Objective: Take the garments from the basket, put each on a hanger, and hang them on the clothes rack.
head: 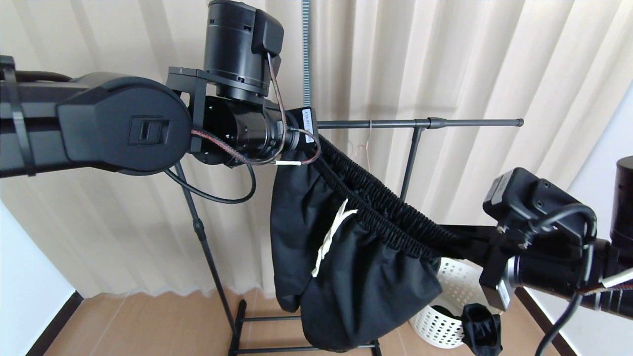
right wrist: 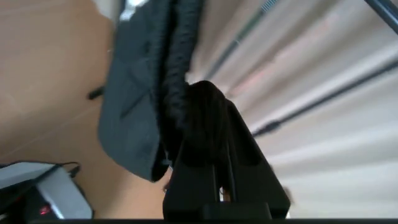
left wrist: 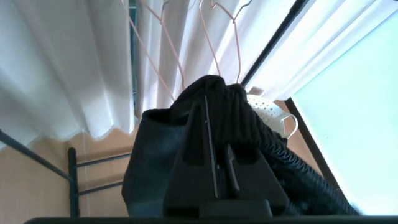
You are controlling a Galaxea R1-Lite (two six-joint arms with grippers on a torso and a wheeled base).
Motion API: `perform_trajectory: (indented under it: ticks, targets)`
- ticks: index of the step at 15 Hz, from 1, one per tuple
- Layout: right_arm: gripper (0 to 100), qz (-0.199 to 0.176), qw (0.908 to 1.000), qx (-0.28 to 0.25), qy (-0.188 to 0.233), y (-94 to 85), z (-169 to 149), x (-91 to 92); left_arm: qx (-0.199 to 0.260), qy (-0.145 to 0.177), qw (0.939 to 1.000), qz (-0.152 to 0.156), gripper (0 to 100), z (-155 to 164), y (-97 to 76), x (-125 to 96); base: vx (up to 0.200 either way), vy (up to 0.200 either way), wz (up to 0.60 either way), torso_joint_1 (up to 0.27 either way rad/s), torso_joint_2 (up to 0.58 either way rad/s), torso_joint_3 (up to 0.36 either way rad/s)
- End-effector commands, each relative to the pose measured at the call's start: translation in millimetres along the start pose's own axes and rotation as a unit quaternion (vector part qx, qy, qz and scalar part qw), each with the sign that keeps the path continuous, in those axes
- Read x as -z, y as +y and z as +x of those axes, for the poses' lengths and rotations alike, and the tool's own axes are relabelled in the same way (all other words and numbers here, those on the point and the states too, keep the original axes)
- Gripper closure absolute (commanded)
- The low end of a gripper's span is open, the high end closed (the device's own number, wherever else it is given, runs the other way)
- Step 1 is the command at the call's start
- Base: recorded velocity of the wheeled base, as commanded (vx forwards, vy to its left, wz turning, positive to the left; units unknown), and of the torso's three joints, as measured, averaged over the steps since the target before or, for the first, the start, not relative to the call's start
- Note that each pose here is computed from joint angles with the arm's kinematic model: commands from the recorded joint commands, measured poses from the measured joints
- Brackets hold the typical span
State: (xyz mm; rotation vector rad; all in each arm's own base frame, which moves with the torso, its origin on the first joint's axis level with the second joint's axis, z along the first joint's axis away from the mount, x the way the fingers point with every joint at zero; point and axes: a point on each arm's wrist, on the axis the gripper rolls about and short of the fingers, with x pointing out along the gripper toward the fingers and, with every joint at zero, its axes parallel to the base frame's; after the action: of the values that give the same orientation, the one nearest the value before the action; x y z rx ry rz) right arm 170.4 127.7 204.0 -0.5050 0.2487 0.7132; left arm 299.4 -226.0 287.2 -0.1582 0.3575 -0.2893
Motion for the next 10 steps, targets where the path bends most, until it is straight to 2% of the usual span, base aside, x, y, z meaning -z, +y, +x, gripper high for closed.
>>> perform_trajectory:
  ticks: [1, 3, 4, 7, 10]
  targets:
    - [100, -0.018, 0.9975, -0.062, -0.028, 23.6, -10.4, -3.9, 0.001, -0.005, 1.0000, -0.002, 100, 10.2, -3.6, -1.6, 0.000, 0.000, 0.00, 0.000, 0.00, 0.000]
    - [100, -0.012, 0.9938, -0.108, -0.024, 43.7, -4.8, -5.6, 0.004, -0.013, 0.9999, -0.005, 100, 12.3, -5.8, -5.9, 0.000, 0.000, 0.00, 0.000, 0.00, 0.000]
    - [100, -0.005, 0.9931, -0.115, -0.022, 46.9, -3.0, -6.2, 0.005, -0.014, 0.9999, -0.005, 100, 12.4, -6.1, -6.7, 0.000, 0.000, 0.00, 0.000, 0.00, 0.000]
    - [100, 0.060, 0.9843, -0.165, -0.015, 71.9, 8.4, -17.8, 0.011, -0.020, 0.9997, -0.008, 100, 10.6, -9.3, -9.8, 0.000, 0.000, 0.00, 0.000, 0.00, 0.000]
    - [100, 0.106, 0.9781, -0.179, -0.003, 82.5, 20.0, -25.6, 0.014, -0.020, 0.9997, -0.006, 100, 9.3, -11.4, -9.5, 0.000, 0.000, 0.00, 0.000, 0.00, 0.000]
